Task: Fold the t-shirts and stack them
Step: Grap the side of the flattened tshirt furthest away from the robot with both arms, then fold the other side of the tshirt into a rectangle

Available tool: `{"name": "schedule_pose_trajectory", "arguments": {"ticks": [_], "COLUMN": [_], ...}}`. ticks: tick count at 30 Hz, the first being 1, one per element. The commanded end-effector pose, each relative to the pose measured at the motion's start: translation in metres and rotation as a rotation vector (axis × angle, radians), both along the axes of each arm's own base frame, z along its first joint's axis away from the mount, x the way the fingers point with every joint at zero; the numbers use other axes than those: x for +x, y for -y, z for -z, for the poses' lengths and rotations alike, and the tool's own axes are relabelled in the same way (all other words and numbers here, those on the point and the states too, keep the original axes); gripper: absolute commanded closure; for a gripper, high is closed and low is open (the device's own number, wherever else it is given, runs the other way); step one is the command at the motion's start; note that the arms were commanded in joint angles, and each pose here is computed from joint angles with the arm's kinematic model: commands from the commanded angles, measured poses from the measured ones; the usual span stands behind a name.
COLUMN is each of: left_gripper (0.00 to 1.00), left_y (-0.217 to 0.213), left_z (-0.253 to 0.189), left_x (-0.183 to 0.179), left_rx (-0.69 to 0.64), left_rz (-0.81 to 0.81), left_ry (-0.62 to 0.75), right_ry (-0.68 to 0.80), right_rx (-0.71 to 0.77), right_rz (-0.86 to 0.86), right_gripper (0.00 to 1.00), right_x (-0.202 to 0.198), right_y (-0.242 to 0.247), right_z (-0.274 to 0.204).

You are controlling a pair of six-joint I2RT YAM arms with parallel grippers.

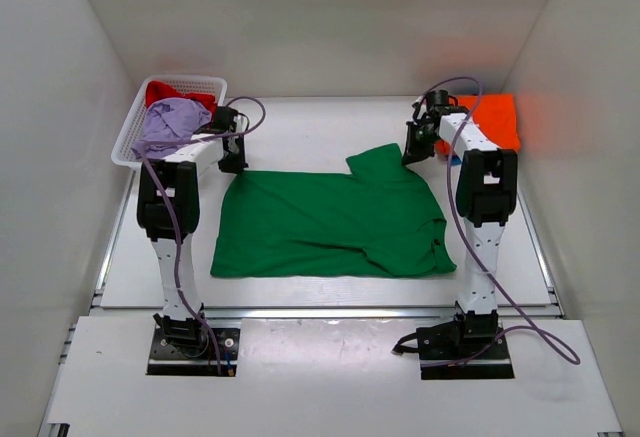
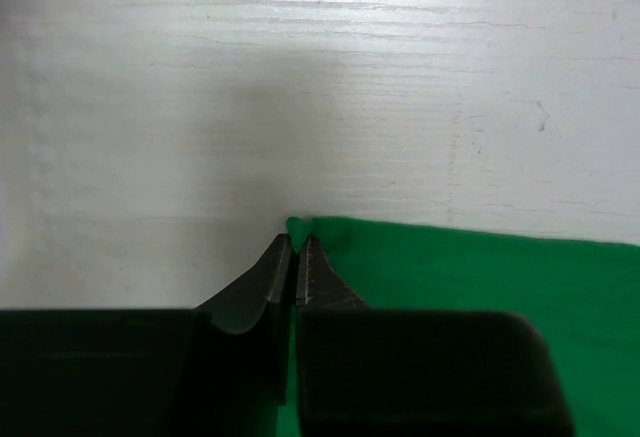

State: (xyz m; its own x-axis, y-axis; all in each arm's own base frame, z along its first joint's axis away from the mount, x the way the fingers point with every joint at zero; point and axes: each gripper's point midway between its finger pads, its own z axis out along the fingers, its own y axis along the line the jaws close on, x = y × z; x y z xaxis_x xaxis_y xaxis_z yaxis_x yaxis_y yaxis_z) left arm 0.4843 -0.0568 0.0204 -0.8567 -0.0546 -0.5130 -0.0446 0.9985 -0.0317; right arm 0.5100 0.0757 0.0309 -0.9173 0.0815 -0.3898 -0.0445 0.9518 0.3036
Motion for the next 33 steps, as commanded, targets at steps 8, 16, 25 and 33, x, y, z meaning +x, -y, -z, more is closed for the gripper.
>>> {"name": "schedule_pose_trajectory", "arguments": {"ticks": [8, 16, 25, 33], "left_gripper": [1.00, 1.00, 1.00, 0.99], "left_y": [0.017, 0.001, -0.022, -0.026], "left_z": [-0.076, -0.084, -0.082, -0.058], "left_x": [-0.011, -0.060, -0.114, -0.143], "left_rx": [-0.058, -0.053, -0.027, -0.019], "left_rz": [0.051, 0.049, 0.018, 0.028], "left_ry": [0.137, 0.123, 0.150, 0.112], "right_ry": [0.205, 0.207, 0.208, 0.196], "right_rx": [0.100, 0.135, 0.169, 0.177], "right_rz": [-0.066, -0.067, -0.016, 0.026], "right_gripper": [1.00, 1.00, 1.00, 1.00], "right_x": [-0.049, -0.116, -0.178, -0.209], "right_y": [-0.015, -0.010, 0.003, 0.011], "right_z": [-0.115, -0.122, -0.113, -0.100]}}
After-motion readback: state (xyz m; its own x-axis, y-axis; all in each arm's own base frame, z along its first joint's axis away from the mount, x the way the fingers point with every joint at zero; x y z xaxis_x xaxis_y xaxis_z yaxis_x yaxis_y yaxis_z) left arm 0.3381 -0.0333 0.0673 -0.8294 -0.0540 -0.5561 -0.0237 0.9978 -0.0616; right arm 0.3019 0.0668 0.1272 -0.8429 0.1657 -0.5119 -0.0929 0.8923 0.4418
